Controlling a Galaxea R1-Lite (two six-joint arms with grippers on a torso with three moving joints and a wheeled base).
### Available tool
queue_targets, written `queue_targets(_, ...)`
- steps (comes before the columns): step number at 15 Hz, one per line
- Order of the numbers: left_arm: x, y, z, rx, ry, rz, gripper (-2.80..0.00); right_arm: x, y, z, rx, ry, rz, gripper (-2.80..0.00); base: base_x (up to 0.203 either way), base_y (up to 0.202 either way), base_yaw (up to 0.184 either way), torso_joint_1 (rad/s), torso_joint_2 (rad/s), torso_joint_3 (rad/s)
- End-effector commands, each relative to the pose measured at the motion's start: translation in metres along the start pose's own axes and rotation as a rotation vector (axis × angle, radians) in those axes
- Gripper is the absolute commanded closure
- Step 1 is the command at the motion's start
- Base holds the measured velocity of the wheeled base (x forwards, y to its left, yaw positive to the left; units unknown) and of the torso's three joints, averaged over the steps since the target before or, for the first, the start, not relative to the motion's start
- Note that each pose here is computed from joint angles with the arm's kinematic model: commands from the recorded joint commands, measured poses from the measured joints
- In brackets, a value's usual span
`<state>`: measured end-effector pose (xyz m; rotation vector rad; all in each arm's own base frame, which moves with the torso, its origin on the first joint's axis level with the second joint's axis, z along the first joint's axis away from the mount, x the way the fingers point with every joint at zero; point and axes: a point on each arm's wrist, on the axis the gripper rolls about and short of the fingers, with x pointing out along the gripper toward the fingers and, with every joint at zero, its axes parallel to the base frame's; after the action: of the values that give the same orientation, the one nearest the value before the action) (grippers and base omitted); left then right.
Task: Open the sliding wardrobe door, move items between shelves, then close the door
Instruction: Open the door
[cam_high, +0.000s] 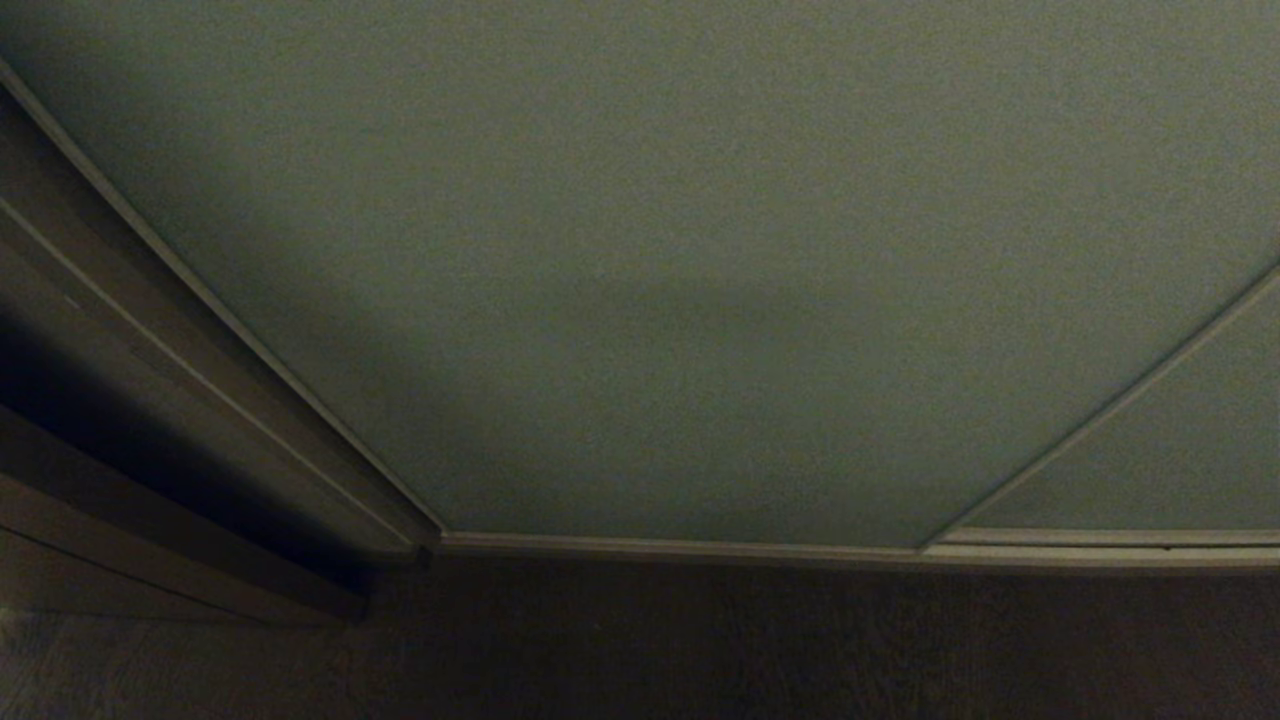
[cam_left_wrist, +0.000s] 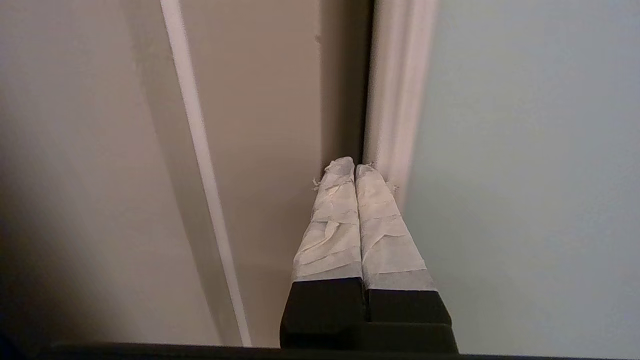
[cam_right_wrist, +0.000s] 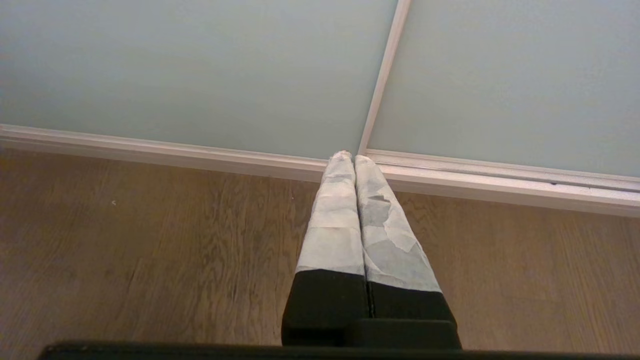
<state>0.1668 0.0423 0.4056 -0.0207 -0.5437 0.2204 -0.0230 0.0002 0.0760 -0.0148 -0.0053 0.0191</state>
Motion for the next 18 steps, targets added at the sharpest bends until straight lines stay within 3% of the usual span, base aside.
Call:
queue_targets(1, 0.007, 0.000, 0.000, -0.001, -0.004, -0.002, 0.00, 0.000, 0.000, 0.000, -0.001, -0.003, 0.001, 0.00, 0.000, 0.000, 0.000, 0.000, 0.00, 0.000)
queue_targets(10, 0.008, -0.015, -0.003, -0.032, 0.033, -0.086, 0.00, 0.000, 0.000, 0.000, -0.001, -0.004, 0.001, 0.00, 0.000, 0.000, 0.000, 0.000, 0.00, 0.000)
queue_targets(16, -0.016, -0.014, 0.020, -0.034, 0.002, -0.084, 0.00, 0.000, 0.000, 0.000, -0.001, -0.002, 0.001, 0.00, 0.000, 0.000, 0.000, 0.000, 0.00, 0.000)
queue_targets(18, -0.022, -0.013, 0.021, -0.034, 0.033, -0.084, 0.00, 0.000, 0.000, 0.000, -0.001, -0.001, 0.001, 0.00, 0.000, 0.000, 0.000, 0.000, 0.00, 0.000)
